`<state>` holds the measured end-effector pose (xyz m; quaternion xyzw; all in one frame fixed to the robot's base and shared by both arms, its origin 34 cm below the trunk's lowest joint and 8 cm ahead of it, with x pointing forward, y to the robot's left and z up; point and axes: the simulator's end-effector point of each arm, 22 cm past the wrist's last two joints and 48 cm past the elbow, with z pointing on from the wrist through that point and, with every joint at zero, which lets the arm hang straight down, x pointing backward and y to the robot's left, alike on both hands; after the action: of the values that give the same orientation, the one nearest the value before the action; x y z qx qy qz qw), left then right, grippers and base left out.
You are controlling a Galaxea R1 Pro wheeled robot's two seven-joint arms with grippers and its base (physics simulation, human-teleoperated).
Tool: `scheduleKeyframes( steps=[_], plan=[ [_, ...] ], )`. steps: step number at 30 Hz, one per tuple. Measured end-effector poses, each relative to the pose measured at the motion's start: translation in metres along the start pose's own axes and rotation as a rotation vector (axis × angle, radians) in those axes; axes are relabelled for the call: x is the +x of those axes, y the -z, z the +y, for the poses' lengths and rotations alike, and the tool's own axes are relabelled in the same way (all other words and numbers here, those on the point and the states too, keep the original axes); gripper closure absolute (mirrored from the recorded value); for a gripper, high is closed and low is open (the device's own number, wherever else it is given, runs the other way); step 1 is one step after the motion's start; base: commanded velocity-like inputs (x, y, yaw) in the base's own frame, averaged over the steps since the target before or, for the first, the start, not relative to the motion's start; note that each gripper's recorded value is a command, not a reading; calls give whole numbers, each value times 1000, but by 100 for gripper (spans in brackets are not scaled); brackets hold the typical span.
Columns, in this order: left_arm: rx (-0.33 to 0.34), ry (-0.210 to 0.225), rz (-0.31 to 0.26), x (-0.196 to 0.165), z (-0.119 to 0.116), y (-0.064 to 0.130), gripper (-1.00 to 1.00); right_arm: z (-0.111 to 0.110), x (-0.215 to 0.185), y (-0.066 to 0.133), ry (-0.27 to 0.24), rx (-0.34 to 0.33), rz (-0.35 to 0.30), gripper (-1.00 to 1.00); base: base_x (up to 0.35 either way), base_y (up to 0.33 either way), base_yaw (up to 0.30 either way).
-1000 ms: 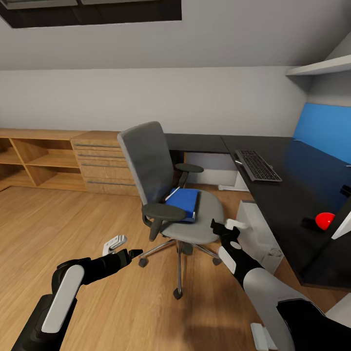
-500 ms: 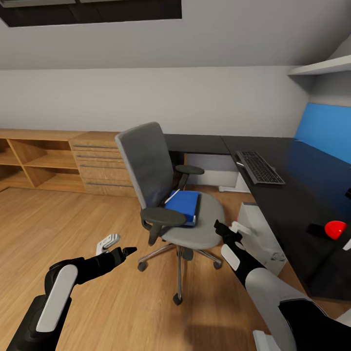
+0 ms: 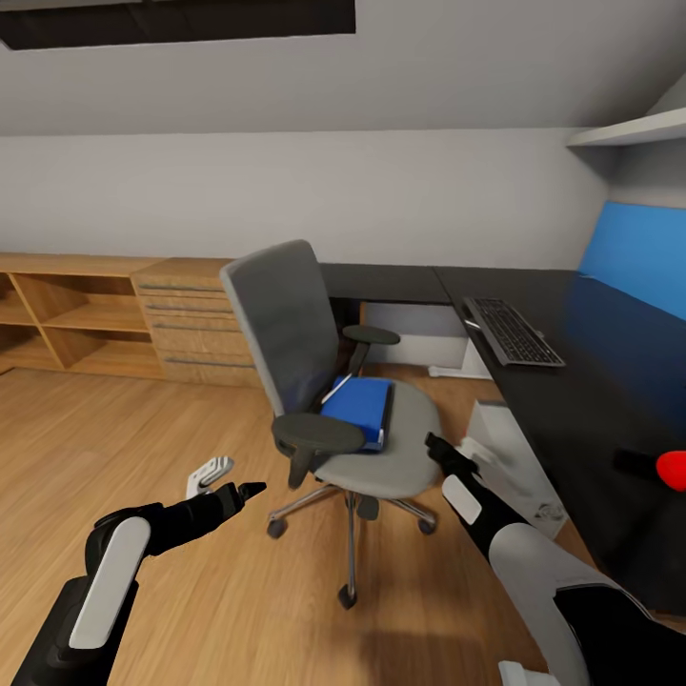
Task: In the bedroom, organize the workspace by keeping the computer under the desk, ensuring the monitor is on the desk, placing the keyboard on the desk next to the monitor, placing the mouse on the desk next to the keyboard, moving the folder from the swivel chair onto the desk next to the mouse, stacking the notebook on top of the folder with the pen on top of the notebook, and positioning the swivel chair next to the desk.
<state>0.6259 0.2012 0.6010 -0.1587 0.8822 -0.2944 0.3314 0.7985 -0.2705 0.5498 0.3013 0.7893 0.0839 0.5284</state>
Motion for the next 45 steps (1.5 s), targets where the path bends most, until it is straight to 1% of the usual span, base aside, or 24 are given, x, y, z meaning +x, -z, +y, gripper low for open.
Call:
scheduleKeyframes(
  steps=[4, 19, 24, 29, 30, 33, 36, 40, 45],
  plan=[
    [-1, 4, -1, -1, 1, 0, -100, -1, 2, -1, -11, -6, 14, -100, 70, 0, 0],
    [2, 11, 1, -1, 2, 2, -100, -2, 1, -1, -13, -5, 15, -100, 17, 0, 0],
    [28, 20, -2, -3, -5, 3, -100, -2, 1, -1, -12, -5, 15, -100, 0, 0, 0],
    [39, 33, 18, 13, -2, 7, -100, -3, 0, -1, -11, -5, 13, -100, 0, 0, 0],
    [68, 37, 26, 23, -5, 10, -100, -4, 0, -1, -10, -4, 12, -100, 0, 0, 0],
    [118, 44, 41, 35, -11, 14, -100, -5, -1, -2, -9, -2, 11, -100, 0, 0, 0],
    [199, 44, 66, 48, -15, 24, -100, -6, -2, -2, -9, -1, 9, -100, 0, 0, 0],
    [271, 55, 93, 63, -19, 34, -100, -6, -3, -2, -9, -1, 8, -100, 0, 0, 0],
    [293, 56, 103, 68, -21, 37, -100, -6, -4, -2, -9, -2, 6, -100, 0, 0, 0]
  ],
)
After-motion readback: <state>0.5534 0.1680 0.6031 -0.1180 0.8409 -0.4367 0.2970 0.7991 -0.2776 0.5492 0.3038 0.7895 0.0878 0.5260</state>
